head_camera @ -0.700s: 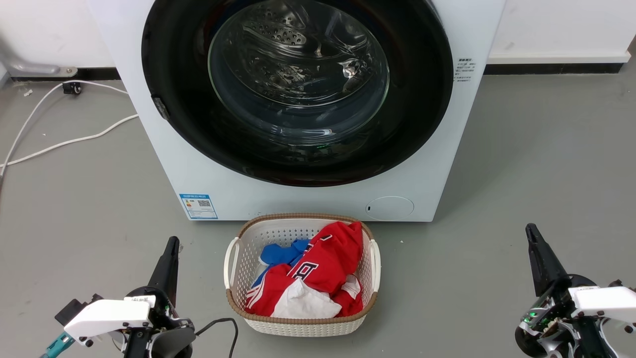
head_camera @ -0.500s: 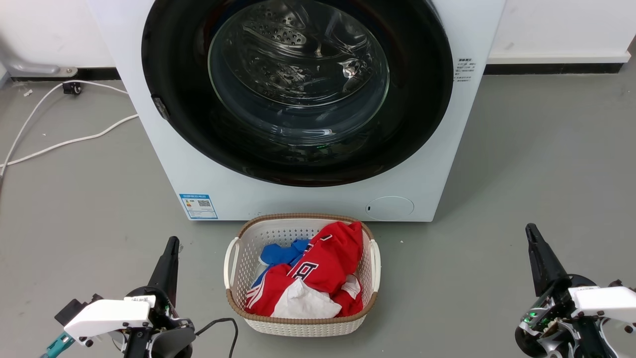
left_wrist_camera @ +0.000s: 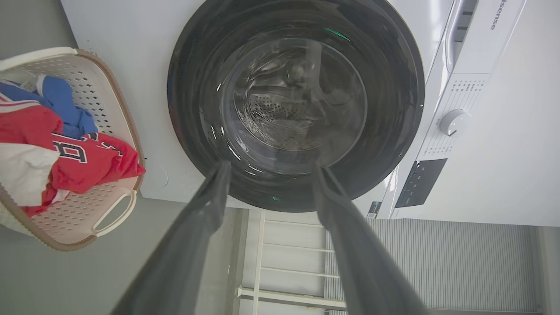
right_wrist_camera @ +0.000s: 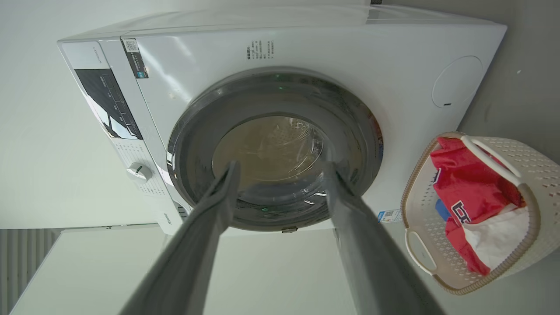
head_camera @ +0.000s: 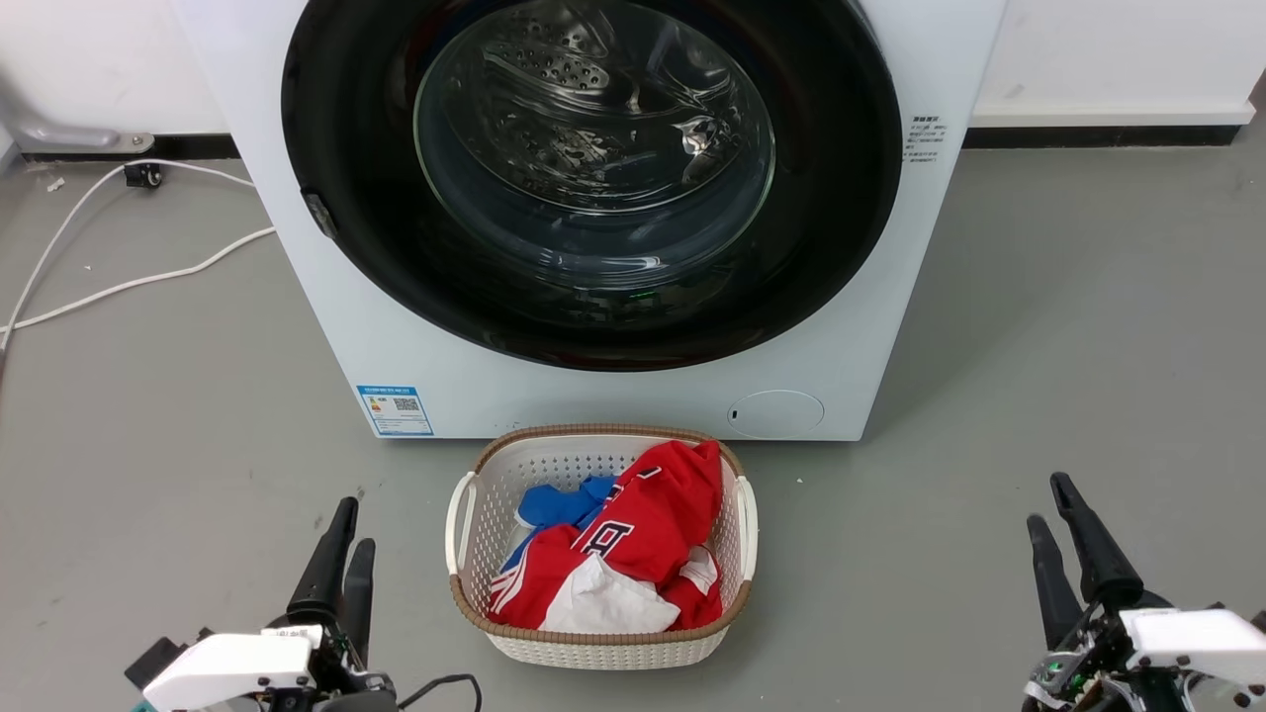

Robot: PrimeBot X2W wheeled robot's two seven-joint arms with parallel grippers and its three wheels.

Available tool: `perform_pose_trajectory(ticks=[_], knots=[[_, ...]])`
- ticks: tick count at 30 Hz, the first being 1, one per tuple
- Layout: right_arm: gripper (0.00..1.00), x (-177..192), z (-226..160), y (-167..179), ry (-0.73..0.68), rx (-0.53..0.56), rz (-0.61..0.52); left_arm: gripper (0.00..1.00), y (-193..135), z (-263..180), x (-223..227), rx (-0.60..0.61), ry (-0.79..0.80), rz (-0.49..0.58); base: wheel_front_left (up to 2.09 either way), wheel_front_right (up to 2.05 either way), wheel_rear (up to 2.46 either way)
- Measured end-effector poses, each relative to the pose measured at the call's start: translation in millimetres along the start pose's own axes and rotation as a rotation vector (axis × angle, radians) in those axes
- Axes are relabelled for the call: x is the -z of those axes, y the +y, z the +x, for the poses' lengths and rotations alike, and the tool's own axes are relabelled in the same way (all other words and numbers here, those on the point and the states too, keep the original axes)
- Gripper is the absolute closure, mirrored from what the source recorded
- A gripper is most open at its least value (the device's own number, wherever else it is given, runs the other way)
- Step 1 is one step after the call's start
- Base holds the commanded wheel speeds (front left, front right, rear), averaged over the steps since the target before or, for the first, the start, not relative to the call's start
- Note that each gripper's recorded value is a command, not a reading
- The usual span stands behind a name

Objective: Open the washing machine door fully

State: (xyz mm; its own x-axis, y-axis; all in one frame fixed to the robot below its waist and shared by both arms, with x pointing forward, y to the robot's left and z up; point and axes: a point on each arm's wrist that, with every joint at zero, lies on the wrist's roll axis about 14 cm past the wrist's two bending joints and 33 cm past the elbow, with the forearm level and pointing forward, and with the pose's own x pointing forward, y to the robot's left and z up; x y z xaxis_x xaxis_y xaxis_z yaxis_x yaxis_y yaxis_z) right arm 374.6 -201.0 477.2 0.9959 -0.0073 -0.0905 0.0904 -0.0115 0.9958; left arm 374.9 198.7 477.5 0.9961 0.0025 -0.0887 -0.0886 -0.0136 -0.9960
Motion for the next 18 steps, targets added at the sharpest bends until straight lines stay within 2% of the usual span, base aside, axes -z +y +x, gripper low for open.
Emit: perform_pose_trajectory(ticks=[8,13,18], knots=[[0.0,-8,-3,-2,-0.043,0.007,-0.061,0.0,-4,-1,-4,0.01,-0.032,0.058,0.0,0.0,0.0],[0.0,-14,-3,4,-0.068,-0.006,-0.144,0.0,-11,1,-7,0.019,-0.047,0.154,0.0,0.0,0.0],[0.0,-14,-1,19,-0.076,-0.045,-0.281,0.0,-20,3,-5,0.029,-0.055,0.278,0.0,0.0,0.0]])
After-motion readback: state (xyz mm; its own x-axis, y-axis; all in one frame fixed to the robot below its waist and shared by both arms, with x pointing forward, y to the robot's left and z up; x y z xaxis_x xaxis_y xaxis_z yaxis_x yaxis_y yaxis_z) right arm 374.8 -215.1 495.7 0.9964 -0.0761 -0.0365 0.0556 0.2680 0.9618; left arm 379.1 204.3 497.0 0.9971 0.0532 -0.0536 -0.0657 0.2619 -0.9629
